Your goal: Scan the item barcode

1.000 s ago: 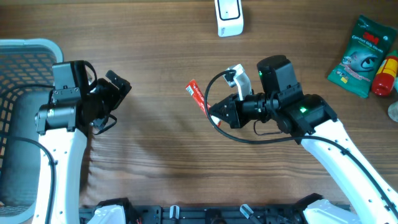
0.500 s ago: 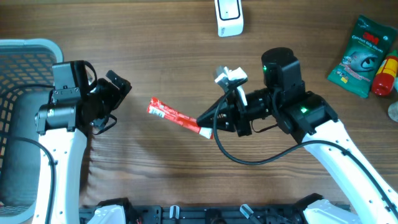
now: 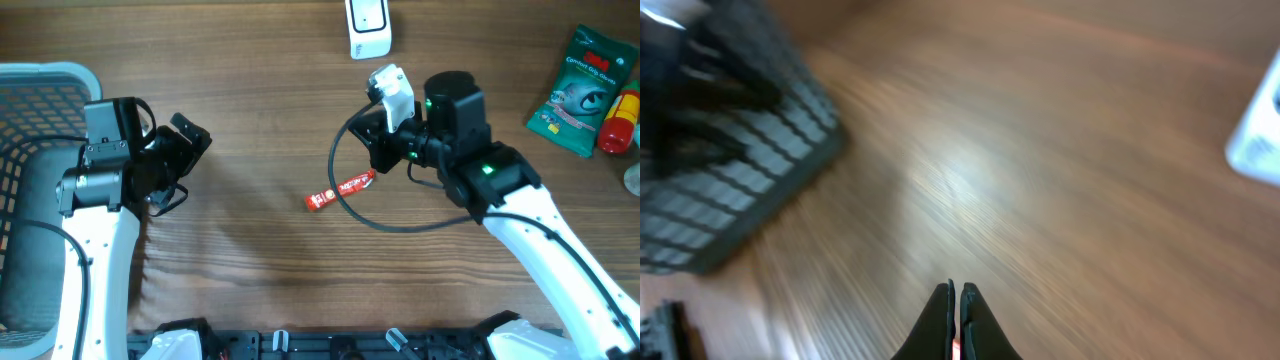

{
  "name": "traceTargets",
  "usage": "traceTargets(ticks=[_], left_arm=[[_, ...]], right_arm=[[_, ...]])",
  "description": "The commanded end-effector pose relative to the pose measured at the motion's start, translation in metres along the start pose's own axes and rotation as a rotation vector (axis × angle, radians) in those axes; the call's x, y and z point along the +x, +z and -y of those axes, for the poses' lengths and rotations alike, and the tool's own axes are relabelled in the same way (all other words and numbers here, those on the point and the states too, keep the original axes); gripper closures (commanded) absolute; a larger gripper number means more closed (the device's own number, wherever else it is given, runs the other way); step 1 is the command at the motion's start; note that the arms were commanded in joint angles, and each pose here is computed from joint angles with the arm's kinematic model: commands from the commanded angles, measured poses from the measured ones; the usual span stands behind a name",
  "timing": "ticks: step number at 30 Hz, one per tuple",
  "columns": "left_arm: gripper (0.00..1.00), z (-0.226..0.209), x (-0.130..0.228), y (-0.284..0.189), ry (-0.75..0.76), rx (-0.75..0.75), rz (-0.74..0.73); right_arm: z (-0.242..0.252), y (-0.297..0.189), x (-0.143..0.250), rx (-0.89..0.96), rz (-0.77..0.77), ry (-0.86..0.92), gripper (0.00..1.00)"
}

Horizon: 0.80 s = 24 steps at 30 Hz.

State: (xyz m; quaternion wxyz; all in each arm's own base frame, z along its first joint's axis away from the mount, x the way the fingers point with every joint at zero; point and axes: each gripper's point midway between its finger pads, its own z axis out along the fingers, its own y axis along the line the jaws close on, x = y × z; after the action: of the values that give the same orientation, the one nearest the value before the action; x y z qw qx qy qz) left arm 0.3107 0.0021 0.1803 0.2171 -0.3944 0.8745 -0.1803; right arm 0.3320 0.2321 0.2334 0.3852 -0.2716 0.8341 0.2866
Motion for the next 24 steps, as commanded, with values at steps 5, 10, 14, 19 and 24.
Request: traceTargets(ticks=[5, 10, 14, 19, 24], left_arm=[[0.0, -0.001, -0.001, 0.0, -0.005, 0.0, -0.002], [0.0, -0.001, -0.001, 0.0, -0.005, 0.0, -0.002], [0.0, -0.001, -0.001, 0.0, -0.005, 0.0, -0.002], [0.0, -0.001, -0.001, 0.0, -0.005, 0.0, -0.002], [0.0, -0.001, -0.001, 0.0, -0.005, 0.0, -0.002]], right_arm=[[0.055, 0.067, 0.109, 0.215, -0.353, 0.624, 0.0], [0.056, 0.094, 0.107, 0.204, -0.298, 0.993, 0.14], [0.045, 0.096, 0.111, 0.241, -0.305, 1.265, 0.56], [0.031, 0.092, 0.147, 0.397, -0.389, 1.432, 0.37], [0.042, 0.093, 0.197, 0.681, -0.416, 1.529, 0.45]])
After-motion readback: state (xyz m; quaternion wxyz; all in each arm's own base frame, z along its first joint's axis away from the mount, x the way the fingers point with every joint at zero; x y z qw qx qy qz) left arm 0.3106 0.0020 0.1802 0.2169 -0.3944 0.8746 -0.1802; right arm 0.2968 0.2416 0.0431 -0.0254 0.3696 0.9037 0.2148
